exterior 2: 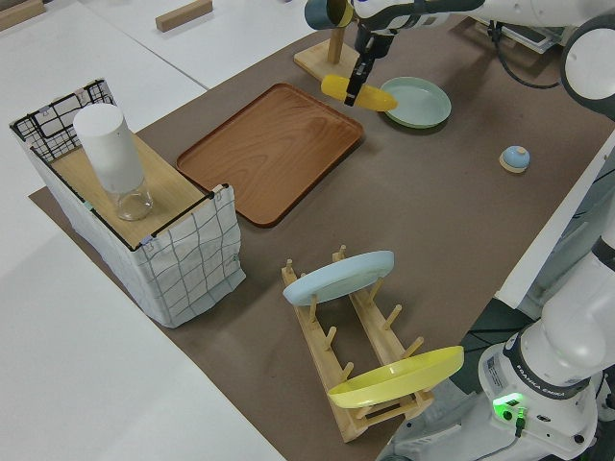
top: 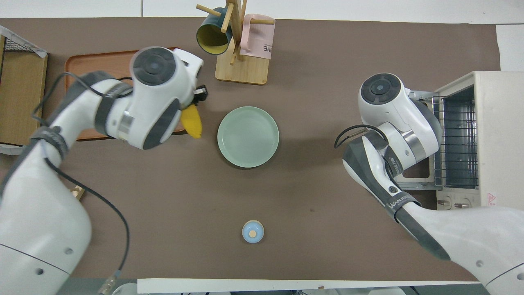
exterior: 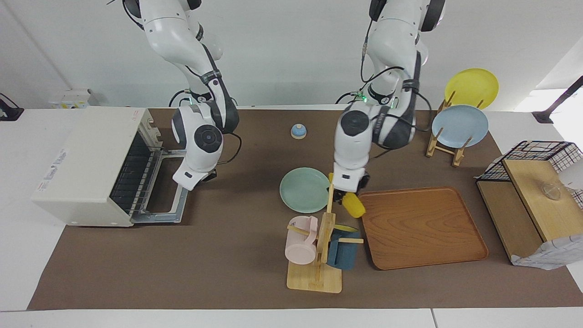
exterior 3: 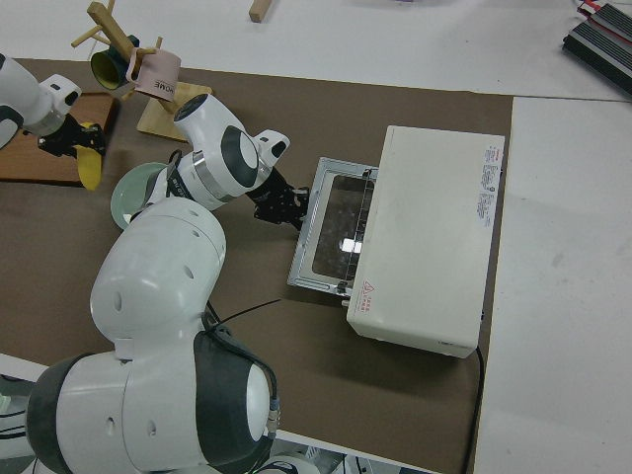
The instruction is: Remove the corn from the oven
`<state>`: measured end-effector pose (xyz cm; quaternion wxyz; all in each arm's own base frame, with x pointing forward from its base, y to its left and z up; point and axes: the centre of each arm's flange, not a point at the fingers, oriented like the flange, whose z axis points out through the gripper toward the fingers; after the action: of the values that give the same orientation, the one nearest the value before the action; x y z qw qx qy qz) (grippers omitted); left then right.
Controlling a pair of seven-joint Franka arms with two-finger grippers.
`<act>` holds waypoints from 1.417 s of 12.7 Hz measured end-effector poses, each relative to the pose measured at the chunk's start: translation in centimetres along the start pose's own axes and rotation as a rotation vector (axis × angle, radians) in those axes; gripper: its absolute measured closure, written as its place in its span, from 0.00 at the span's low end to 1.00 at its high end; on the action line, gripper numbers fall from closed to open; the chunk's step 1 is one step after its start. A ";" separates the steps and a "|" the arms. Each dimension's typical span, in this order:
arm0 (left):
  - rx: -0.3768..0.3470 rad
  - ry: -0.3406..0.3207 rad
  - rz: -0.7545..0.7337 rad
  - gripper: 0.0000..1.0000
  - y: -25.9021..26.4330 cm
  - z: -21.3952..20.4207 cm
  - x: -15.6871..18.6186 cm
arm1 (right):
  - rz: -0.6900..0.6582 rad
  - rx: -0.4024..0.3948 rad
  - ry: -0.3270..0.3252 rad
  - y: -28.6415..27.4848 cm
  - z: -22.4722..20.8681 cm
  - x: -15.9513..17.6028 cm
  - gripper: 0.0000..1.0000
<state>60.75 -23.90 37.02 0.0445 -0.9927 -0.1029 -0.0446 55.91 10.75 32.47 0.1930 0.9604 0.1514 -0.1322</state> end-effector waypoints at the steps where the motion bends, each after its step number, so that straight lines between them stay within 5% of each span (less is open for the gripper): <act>1: -0.006 0.005 0.063 0.44 -5.5 1.0 3.1 | -0.019 -0.008 -0.010 1.0 -1.4 -0.3 0.89; 4: -0.073 0.003 0.264 0.44 -14.7 5.9 7.5 | -0.045 -0.013 -0.021 6.2 -5.3 -1.8 0.89; 6: -0.081 0.020 0.309 0.23 -14.2 6.2 8.0 | -0.053 0.002 -0.009 10.7 -6.9 -3.6 0.89; 8: -0.091 0.051 0.309 0.00 -14.3 2.0 8.7 | -0.052 0.026 -0.001 14.6 -7.1 -5.4 0.89; 12: -0.048 -0.066 0.296 0.00 -20.6 -13.8 5.8 | 0.011 0.163 0.013 18.5 -7.6 -7.0 0.82; 15: -0.025 -0.151 0.282 0.00 -23.3 -22.8 3.2 | 0.082 0.263 0.095 20.8 -12.2 -9.2 0.49; 18: -0.023 -0.164 0.282 0.00 -23.3 -23.5 3.1 | 0.146 0.307 0.128 22.9 -18.3 -14.1 0.12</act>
<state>57.08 -2.82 62.49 0.0303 -0.9981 0.0348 0.0419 54.39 -5.27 60.75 0.0429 0.9935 0.0713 -0.0779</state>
